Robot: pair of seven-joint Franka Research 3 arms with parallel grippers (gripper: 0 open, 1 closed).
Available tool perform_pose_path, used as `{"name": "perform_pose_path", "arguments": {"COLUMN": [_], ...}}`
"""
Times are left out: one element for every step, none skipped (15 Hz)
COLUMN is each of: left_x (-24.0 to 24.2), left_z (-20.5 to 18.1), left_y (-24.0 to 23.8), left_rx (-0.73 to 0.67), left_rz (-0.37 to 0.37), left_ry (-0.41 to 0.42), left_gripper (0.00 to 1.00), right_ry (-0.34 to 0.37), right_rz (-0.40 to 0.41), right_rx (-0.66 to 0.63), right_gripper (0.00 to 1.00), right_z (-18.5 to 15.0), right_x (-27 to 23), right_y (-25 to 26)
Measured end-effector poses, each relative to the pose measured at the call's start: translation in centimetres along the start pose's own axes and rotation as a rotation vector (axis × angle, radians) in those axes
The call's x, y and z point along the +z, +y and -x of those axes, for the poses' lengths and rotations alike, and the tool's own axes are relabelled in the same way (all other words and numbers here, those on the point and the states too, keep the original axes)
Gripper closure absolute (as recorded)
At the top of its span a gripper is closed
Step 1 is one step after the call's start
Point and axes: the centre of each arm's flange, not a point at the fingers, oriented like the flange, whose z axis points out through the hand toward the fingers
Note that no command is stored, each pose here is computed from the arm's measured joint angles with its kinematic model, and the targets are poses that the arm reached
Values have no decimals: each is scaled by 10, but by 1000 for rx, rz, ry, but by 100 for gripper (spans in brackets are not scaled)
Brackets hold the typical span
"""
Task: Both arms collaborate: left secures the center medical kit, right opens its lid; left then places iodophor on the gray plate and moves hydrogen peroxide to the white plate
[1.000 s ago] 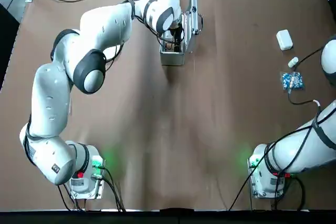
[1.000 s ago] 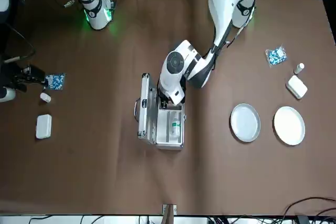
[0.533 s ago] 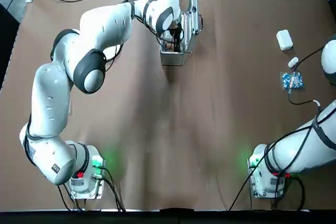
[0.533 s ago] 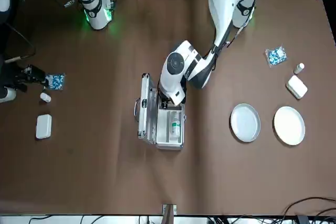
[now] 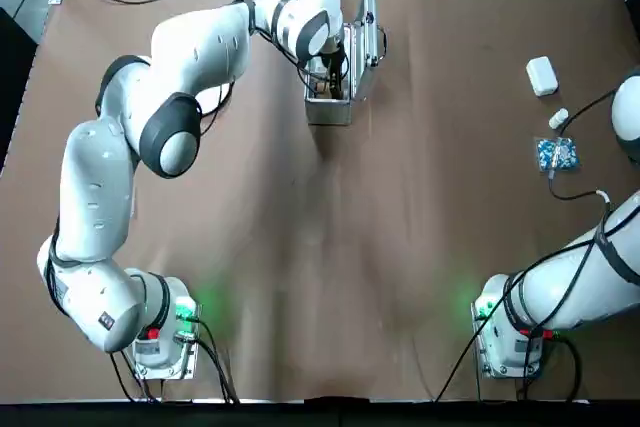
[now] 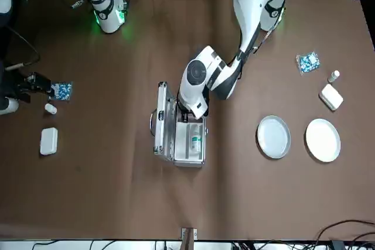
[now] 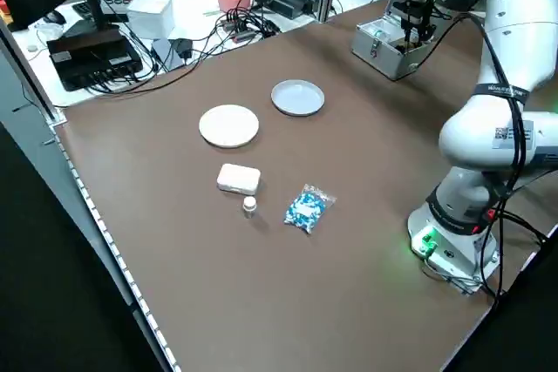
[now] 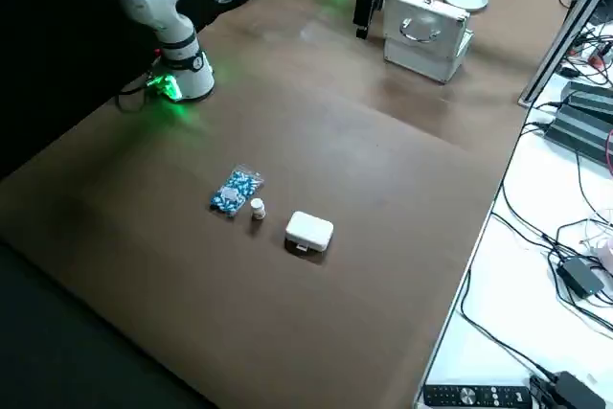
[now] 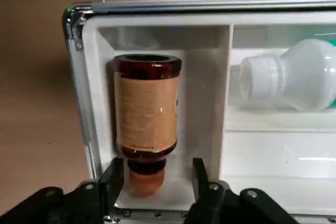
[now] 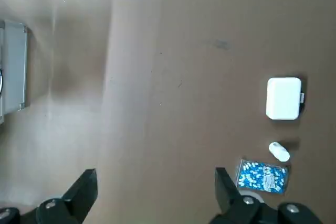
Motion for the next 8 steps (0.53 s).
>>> {"name": "perform_pose_path", "arguments": {"left_x": [0,1,2,4,6,9,11,13], "left_z": [0,0,-1,-1,-3,-4,-4,-5], "left_y": [0,0,0,0,0,1,1,1], "left_rx": [-1,-2,-3,-4,-5,-6,-7,-7], "left_rz": [-2,-3,-4,-6,-8,-11,-12,-14], "left_ry": [2,2,3,5,8,10,11,13], "left_gripper": [40,40,40,40,40,40,41,42], "right_ry": [0,0,0,0,0,0,-1,-1], "right_rz": [0,0,0,0,0,1,1,1], "right_rx": [0,0,0,0,0,0,0,0], "right_gripper": [1,1,1,1,1,1,1,1], "right_z": [0,0,0,0,0,0,0,0], "right_x": [0,0,0,0,0,0,0,0], "right_y": [0,0,0,0,0,0,0,0]}}
